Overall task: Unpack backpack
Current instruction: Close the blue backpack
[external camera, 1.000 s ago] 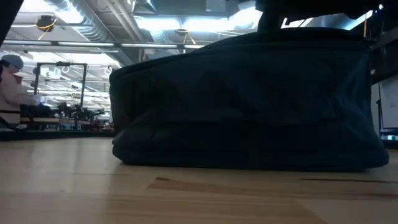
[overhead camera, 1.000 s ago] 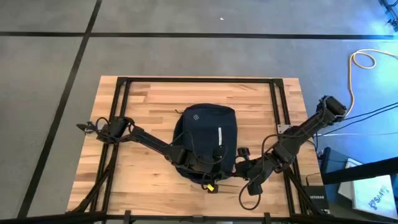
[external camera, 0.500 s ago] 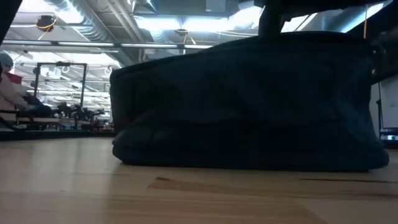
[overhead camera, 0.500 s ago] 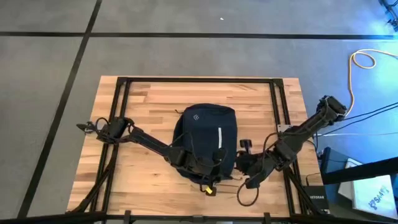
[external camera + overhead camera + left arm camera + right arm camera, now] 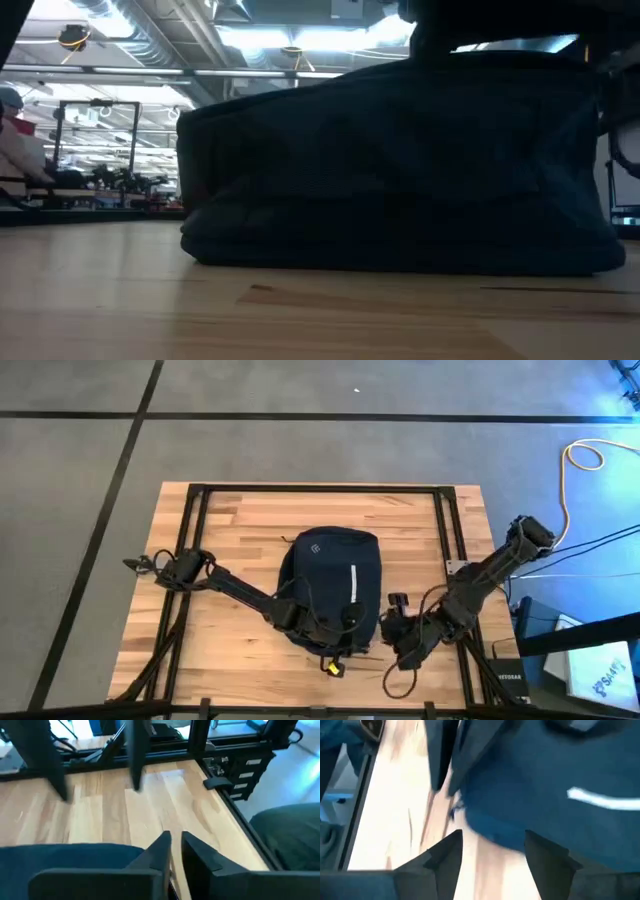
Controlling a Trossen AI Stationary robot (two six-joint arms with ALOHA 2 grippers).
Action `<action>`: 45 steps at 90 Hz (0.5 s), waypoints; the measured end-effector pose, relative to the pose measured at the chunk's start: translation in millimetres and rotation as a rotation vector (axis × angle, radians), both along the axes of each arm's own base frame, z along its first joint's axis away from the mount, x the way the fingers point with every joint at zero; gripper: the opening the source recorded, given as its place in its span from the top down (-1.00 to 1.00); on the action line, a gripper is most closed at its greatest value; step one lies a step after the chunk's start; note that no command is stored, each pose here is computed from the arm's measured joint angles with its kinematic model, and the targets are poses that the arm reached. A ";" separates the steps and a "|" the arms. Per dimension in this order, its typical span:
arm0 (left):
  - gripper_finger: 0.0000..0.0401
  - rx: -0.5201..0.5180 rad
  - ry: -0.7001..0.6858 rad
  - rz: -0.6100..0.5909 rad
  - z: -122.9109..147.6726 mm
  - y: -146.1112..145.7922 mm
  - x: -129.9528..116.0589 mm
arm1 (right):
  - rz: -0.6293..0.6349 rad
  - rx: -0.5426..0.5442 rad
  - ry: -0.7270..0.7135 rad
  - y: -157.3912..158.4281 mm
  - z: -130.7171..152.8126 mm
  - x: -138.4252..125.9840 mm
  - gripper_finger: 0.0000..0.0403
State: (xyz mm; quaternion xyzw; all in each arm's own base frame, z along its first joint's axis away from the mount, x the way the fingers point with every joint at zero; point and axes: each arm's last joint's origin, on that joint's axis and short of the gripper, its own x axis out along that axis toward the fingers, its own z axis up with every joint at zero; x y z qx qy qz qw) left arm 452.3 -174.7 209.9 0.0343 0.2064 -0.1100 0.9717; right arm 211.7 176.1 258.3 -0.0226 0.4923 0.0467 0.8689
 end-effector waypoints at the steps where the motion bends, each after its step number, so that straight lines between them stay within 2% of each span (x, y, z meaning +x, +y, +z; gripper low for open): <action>1: 0.78 0.003 -0.001 -0.003 0.0 -0.5 -0.2 | -0.005 0.002 0.005 1.4 -2.3 -0.2 0.06; 11: 0.52 0.065 -0.033 -0.060 1.5 -12.7 -4.4 | -0.088 0.056 0.079 14.0 -27.0 -2.2 0.13; 21: 0.23 0.160 -0.076 -0.102 -5.0 -24.9 -5.2 | -0.116 0.032 0.126 26.6 -43.4 -7.3 0.21; 36: -0.13 0.356 -0.063 -0.123 -31.9 -32.0 0.7 | -0.243 0.046 0.008 38.6 -51.4 -3.5 0.33; 45: -0.23 0.494 -0.082 -0.054 -41.8 -35.1 2.4 | -0.271 0.080 -0.018 45.7 -61.0 4.7 0.37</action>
